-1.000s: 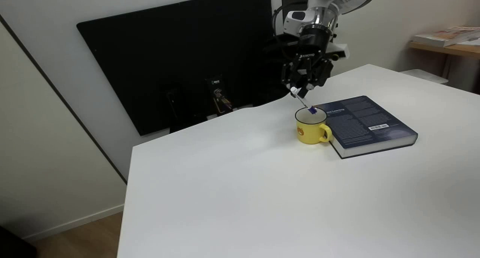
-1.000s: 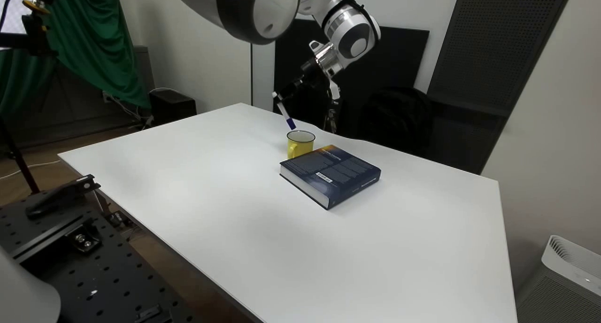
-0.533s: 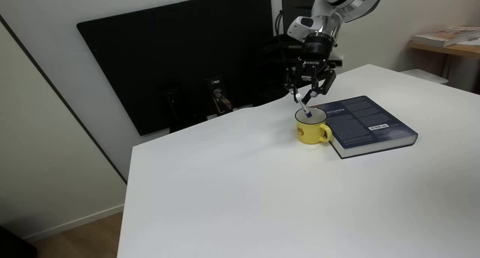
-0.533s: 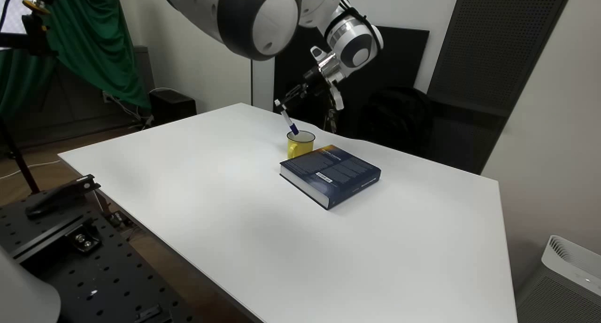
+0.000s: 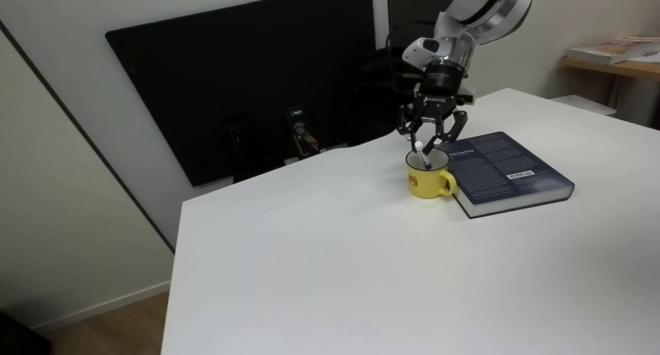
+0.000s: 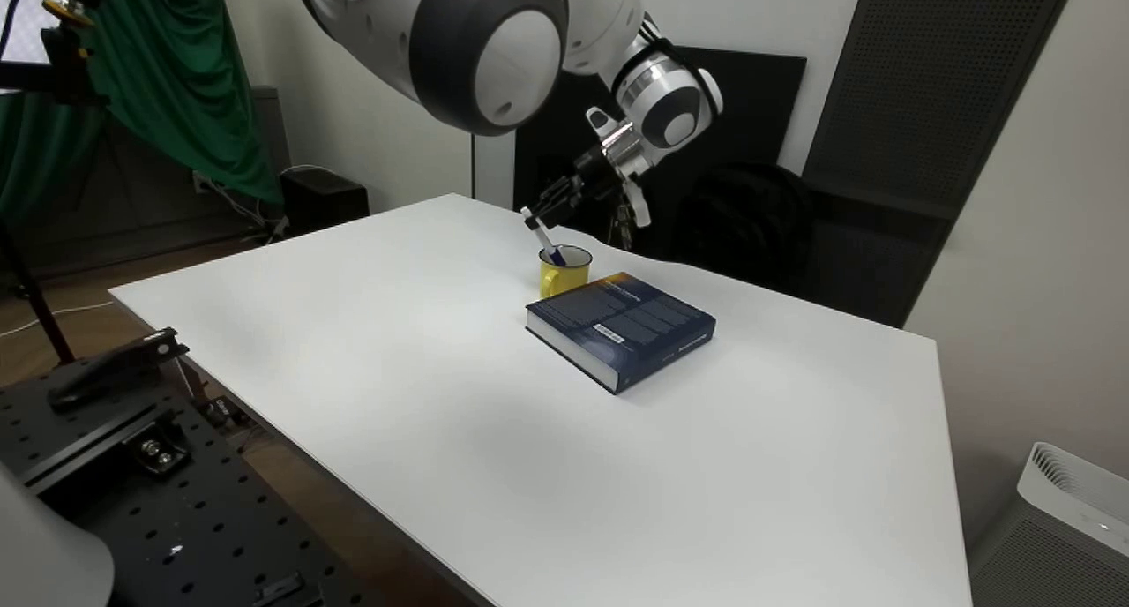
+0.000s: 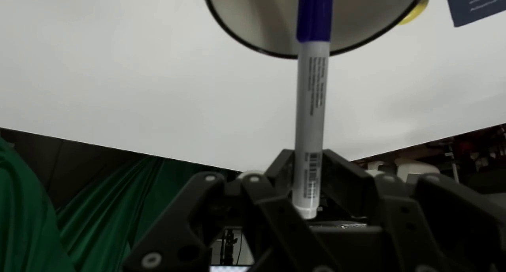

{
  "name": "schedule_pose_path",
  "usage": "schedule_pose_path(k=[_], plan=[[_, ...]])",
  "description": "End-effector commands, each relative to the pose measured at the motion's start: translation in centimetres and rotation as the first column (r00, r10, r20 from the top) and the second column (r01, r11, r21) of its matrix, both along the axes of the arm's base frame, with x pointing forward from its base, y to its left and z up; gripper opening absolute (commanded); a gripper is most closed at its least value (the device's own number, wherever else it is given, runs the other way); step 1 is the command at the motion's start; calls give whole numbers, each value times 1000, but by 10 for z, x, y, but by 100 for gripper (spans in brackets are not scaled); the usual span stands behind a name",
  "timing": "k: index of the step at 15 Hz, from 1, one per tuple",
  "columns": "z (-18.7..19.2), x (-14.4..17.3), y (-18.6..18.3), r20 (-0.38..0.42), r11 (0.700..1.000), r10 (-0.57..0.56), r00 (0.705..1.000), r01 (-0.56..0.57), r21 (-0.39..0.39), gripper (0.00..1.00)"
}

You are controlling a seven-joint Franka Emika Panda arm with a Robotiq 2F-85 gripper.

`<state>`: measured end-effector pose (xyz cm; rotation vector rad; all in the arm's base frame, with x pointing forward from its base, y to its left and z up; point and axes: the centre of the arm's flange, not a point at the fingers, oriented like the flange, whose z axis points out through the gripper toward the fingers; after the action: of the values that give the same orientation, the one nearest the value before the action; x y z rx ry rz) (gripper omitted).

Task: Put the blue marker inside the yellow mug

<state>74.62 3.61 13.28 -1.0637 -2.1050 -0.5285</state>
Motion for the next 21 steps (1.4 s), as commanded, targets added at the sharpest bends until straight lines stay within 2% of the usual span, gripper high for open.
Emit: schedule_pose_path(k=[1, 4, 5, 6, 7, 12, 14, 16, 18, 21], plan=[[-9, 66, -21, 38, 1000, 5, 999, -5, -8, 6], [-10, 65, -32, 37, 1000, -8, 999, 8, -21, 6], [-11, 65, -34, 28, 1000, -10, 1000, 11, -27, 19], [-12, 65, -36, 27, 999, -12, 1000, 12, -30, 49], [-13, 65, -37, 25, 999, -13, 1000, 14, -36, 50], [-8, 61, -38, 34, 998, -9, 999, 11, -63, 82], [4, 58, -34, 65, 986, -11, 998, 21, -163, 96], [26, 56, -32, 95, 963, -29, 995, 53, -266, 100], [51, 52, -32, 142, 936, 1, 990, 49, -350, 100], [87, 41, -39, 234, 904, 144, 961, -31, -427, 100]])
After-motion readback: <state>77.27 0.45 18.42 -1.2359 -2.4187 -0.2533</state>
